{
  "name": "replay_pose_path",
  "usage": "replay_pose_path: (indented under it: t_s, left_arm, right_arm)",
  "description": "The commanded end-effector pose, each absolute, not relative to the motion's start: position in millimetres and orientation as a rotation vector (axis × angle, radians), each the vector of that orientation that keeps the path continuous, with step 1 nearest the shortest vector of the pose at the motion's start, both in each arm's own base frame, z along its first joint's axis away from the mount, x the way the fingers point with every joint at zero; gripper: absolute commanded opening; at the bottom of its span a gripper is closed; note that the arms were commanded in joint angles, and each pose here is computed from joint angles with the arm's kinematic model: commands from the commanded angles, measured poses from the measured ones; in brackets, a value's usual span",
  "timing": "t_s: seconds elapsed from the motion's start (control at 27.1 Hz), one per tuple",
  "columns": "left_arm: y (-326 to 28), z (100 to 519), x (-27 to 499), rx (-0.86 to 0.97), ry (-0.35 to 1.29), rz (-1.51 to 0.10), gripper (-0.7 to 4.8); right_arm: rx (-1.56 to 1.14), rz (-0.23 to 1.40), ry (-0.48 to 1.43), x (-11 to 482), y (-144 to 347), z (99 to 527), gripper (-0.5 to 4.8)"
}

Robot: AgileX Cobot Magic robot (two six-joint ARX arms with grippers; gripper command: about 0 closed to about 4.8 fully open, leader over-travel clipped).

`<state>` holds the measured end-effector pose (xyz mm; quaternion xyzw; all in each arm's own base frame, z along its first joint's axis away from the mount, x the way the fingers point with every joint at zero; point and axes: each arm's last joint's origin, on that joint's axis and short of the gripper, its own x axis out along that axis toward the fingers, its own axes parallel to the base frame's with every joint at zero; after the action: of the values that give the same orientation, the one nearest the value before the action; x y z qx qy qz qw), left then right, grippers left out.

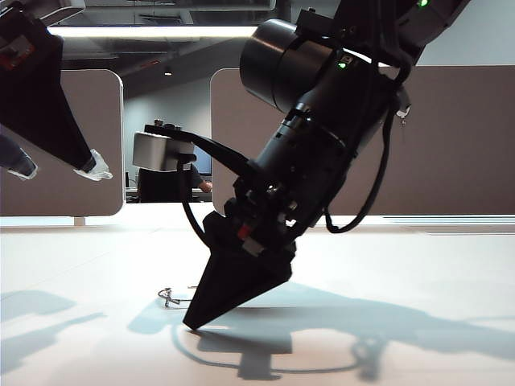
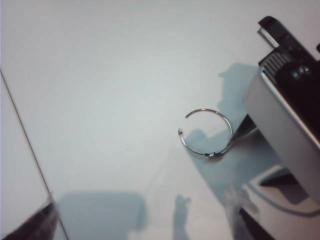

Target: Hang the earring on the hook.

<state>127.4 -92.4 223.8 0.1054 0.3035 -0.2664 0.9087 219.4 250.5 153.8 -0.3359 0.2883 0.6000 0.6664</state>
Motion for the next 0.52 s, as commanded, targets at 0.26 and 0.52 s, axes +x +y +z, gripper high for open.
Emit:
replay_pose_path:
  t_s: [0.26, 0.52]
  left_arm:
    - [-91, 224, 127, 0.236, 0.631, -0.523, 4.79]
    - [-91, 223, 127, 0.263, 0.629, -0.531, 4.79]
  right_arm:
    - [-0.779, 1.305, 0.553, 227, 259, 164, 2.55]
    - [-0.783, 1.299, 0.464, 232, 263, 169, 2.54]
